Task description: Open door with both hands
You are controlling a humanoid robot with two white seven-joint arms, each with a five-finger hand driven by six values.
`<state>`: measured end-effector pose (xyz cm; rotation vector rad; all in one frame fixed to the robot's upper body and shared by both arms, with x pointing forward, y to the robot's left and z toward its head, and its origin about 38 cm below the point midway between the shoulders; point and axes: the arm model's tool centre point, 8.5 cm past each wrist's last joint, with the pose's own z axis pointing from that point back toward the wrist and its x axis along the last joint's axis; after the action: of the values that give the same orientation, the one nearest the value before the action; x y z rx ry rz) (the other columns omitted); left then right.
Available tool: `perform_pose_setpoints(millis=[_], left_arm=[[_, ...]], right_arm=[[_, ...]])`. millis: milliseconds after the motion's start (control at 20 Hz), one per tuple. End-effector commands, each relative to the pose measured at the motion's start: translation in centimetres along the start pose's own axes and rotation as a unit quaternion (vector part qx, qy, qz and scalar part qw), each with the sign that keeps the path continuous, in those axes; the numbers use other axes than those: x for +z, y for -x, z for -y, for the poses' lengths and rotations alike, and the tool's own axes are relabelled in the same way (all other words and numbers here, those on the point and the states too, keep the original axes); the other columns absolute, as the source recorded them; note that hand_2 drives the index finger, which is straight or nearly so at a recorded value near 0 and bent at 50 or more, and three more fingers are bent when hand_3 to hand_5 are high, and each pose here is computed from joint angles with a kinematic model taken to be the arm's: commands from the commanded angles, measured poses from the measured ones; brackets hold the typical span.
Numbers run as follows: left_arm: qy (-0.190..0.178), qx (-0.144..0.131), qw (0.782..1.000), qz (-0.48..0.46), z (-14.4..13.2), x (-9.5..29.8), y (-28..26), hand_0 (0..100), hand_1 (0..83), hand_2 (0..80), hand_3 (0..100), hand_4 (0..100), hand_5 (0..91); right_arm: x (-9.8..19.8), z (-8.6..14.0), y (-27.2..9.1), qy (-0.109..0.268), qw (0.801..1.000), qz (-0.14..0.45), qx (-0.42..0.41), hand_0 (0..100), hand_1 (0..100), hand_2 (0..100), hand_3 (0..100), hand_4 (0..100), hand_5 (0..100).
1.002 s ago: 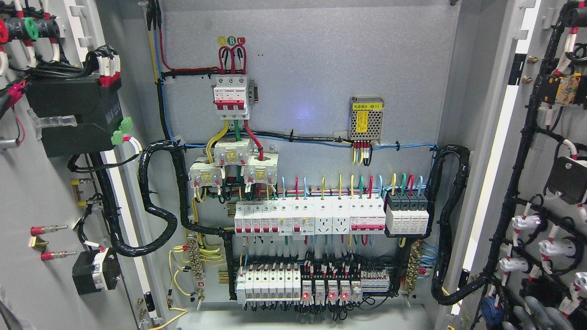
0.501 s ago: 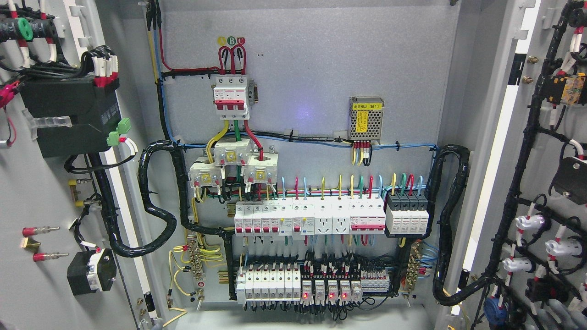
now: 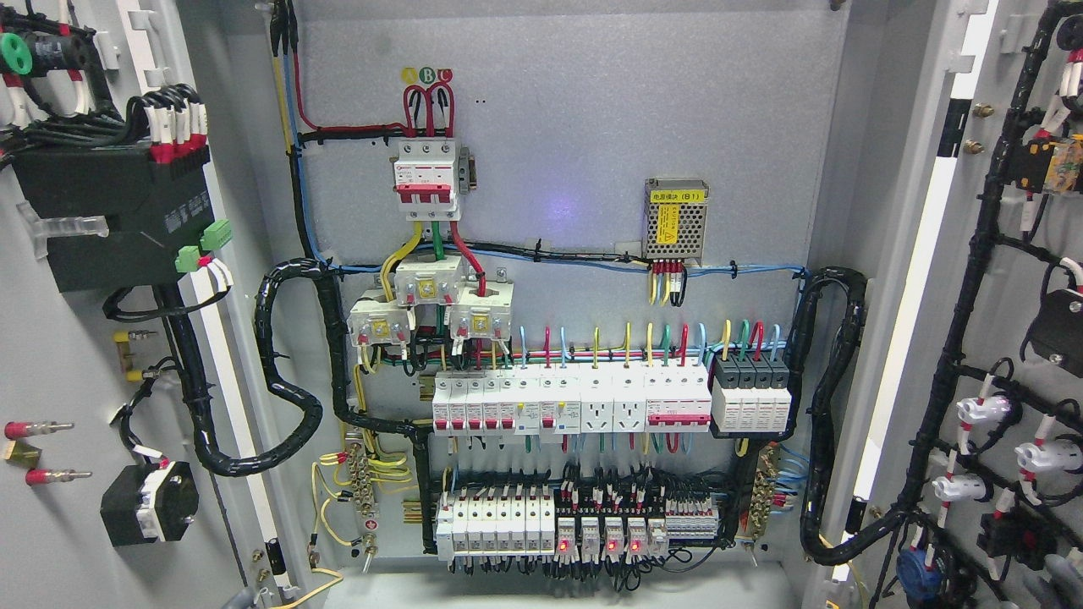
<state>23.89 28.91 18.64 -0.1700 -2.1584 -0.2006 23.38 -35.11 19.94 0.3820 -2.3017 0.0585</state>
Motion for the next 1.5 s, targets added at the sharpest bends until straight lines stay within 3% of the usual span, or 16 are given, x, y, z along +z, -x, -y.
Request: perform_pose_setpoints(millis=[0, 1453], left_arm=[[-0.015, -0.030, 0.999, 0.003, -2.9, 0.0, -1.0, 0, 0.0, 0.0, 0, 0, 0.0], [-0.093, -0.051, 0.994, -0.010, -10.8, 1.0, -3.1, 0, 0.0, 0.0, 0, 0, 0.0]], right_arm=[[0.9, 1.5, -0.5, 0.017, 1.000, -0.009, 0.021, 19, 0, 0, 0, 0, 0], [2.8, 4.3, -1.7, 0.072, 0.995, -0.010, 0.061, 19, 0, 0, 0, 0, 0]])
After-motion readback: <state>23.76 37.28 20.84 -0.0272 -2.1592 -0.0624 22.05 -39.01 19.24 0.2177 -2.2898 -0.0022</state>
